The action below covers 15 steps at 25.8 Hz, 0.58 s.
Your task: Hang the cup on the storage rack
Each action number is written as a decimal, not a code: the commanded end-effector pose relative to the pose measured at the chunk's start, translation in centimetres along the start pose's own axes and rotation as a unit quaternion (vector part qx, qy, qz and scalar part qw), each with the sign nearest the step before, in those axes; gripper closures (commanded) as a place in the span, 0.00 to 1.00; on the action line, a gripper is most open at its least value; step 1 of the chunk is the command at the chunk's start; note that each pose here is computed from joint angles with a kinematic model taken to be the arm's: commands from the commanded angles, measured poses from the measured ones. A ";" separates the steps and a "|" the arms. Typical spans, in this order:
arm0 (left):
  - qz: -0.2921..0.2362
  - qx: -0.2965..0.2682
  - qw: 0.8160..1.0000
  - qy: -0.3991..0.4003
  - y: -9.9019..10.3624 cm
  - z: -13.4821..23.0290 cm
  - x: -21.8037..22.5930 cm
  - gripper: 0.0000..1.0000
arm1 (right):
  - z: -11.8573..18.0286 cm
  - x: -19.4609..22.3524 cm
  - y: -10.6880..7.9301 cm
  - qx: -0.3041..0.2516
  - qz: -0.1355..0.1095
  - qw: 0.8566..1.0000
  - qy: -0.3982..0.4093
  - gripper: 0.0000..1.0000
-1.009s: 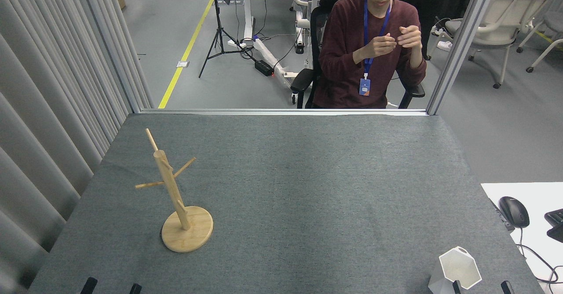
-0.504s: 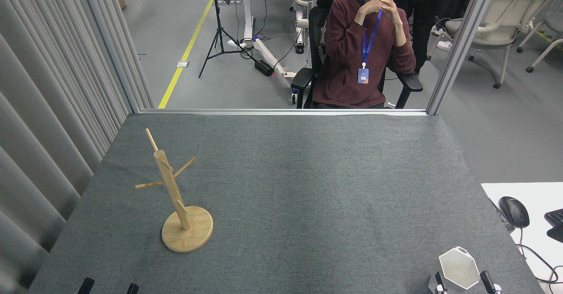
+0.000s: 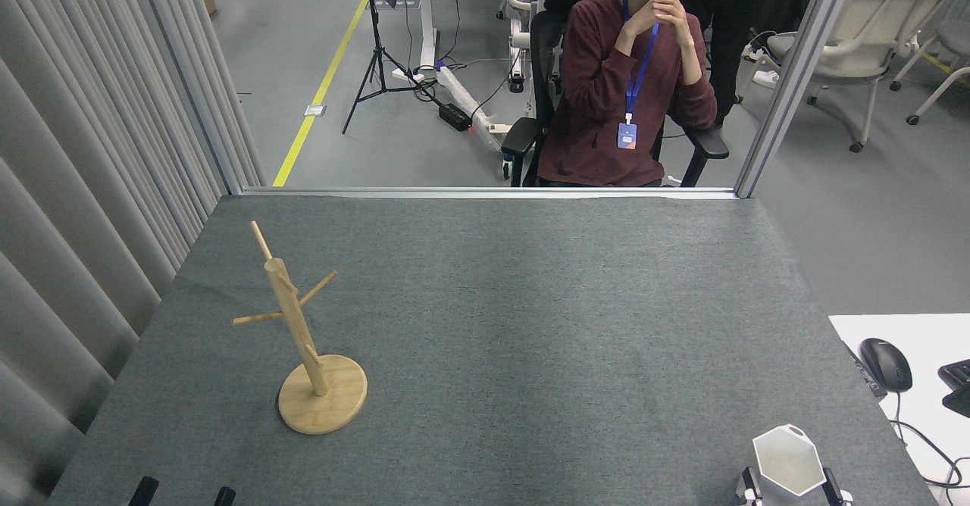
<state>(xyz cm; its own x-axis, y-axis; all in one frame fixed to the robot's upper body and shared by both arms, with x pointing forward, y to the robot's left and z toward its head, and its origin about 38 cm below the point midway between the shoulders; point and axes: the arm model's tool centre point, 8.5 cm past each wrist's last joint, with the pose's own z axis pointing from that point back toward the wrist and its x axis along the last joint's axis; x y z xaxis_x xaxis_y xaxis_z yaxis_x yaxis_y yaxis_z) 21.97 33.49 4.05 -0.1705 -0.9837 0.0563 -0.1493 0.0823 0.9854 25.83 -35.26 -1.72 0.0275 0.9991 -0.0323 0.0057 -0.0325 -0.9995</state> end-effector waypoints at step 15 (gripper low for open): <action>0.002 0.010 0.999 -0.038 0.3 -1.5 1.1 0.01 | -1.8 -1.5 -2.3 -0.043 0.014 0.999 0.010 0.50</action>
<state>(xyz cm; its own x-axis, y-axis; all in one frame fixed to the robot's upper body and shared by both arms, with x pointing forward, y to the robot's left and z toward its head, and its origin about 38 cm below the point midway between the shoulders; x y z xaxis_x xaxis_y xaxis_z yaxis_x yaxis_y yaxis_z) 22.44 32.91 4.33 -0.1976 -0.9790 0.0497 -0.1575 0.0818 0.9841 27.12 -36.26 -1.29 0.0591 0.9975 -0.0398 0.0323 -0.0417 -0.9986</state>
